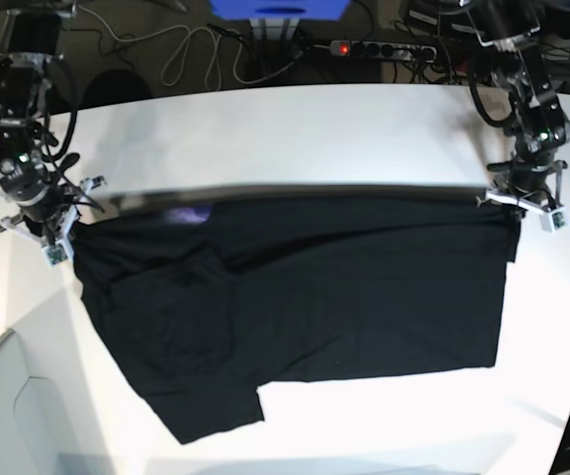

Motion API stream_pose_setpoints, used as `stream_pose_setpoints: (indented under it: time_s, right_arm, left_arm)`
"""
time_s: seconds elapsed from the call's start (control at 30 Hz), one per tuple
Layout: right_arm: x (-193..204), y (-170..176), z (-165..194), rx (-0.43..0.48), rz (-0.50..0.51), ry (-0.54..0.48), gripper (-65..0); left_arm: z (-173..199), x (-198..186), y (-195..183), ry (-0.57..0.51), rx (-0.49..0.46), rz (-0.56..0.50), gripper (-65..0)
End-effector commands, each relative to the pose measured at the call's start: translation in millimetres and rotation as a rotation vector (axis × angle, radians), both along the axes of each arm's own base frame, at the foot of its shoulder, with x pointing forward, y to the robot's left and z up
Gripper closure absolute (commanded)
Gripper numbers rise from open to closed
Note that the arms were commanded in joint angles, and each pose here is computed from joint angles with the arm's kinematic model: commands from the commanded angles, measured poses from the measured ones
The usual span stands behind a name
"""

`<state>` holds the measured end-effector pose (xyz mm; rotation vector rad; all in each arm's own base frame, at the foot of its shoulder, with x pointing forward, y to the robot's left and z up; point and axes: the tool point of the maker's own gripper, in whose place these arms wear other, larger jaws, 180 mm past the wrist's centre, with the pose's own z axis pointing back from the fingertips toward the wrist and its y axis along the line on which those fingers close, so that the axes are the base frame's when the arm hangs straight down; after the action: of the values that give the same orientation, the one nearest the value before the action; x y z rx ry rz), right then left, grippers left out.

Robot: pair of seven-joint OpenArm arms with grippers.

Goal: Fold the T-shirt properly
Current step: 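Drag the folded shirt with both grippers back toward the robot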

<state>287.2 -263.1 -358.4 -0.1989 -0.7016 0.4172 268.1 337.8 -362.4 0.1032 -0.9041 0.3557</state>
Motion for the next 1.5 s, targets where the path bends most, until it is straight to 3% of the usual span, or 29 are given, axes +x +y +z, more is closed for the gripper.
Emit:
stream_pose_setpoints:
  time_s: [0.0, 0.2, 0.33, 0.6, 0.77, 1.2, 1.47]
  right_arm:
    - [0.3, -12.3, 18.1, -0.049, 0.002, -0.040, -0.4]
    - [-13.7, -29.8, 50.0, -0.123, 0.037, -0.086, -0.4]
    - [-7.4, -48.2, 65.1, -0.157, -0.009, -0.098, -0.4]
    - [4.5, -54.4, 92.1, -0.219, -0.024, -0.124, -0.4]
    - [-15.2, -54.5, 74.8, -0.222, -0.016, -0.064, -0.4]
    - [-71.5, -48.5, 26.5, -0.196, -0.006, 0.113, -0.4]
    - [-107.4, -48.2, 5.6, -0.195, 0.004, 0.217, -0.4]
  left_arm:
    - [16.2, -0.5, 5.6, -0.032, 0.048, -0.012, 0.0]
    - [41.4, -9.2, -5.1, -0.070, 0.101, -0.058, 0.0]
    - [60.2, -5.9, 5.2, -0.116, 0.126, -0.031, 0.0]
    - [79.5, 4.6, 4.3, -0.098, 0.089, -0.008, 0.0]
    - [71.7, -9.8, 4.6, -0.086, 0.058, 0.036, 0.0]
    - [10.7, -88.1, -6.9, 0.124, -0.006, 0.080, 0.0]
    - [-6.4, -115.6, -11.7, 0.195, -0.026, 0.093, 0.0]
